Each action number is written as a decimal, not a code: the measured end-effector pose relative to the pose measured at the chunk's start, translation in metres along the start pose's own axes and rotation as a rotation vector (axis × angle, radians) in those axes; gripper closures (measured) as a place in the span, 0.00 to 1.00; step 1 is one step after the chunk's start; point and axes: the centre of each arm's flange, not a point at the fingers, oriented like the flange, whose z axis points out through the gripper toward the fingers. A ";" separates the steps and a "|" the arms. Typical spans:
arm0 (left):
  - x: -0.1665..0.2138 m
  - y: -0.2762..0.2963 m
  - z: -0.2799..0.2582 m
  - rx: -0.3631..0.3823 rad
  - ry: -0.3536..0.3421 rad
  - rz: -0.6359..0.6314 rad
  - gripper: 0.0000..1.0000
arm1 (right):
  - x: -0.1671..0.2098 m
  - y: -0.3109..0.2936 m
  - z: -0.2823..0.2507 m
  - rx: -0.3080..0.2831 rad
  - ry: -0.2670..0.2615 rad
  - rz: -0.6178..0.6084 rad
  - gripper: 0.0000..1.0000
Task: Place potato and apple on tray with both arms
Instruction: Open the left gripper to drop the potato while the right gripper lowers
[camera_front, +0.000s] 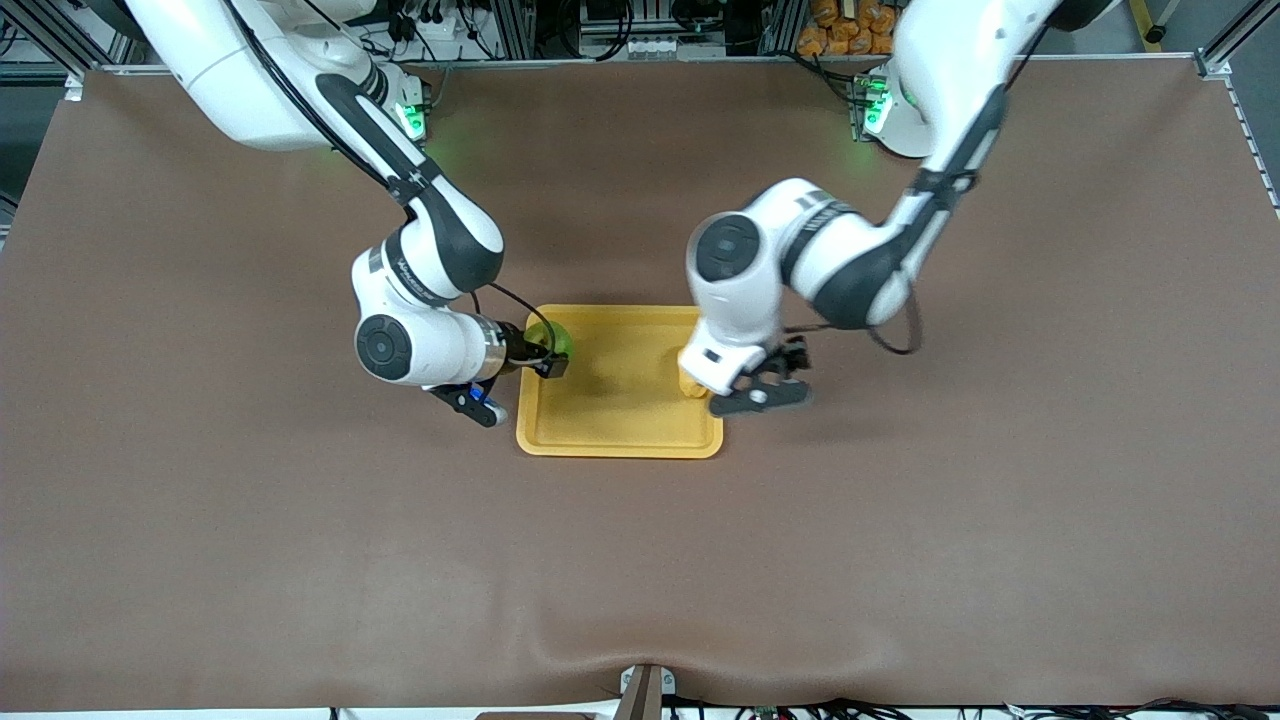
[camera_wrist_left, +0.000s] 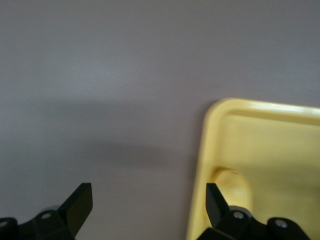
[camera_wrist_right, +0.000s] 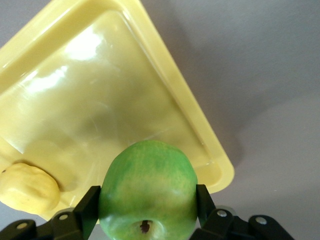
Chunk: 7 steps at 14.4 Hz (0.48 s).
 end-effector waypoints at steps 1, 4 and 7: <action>0.015 -0.028 -0.004 -0.007 -0.021 0.016 0.00 | 0.000 -0.005 0.003 0.008 0.007 0.006 0.19; 0.046 -0.109 -0.010 -0.031 -0.054 0.068 0.00 | 0.006 -0.013 0.018 0.000 0.074 0.002 0.19; 0.057 -0.170 -0.013 -0.037 -0.073 0.145 0.00 | 0.014 -0.011 0.034 -0.027 0.113 -0.018 0.19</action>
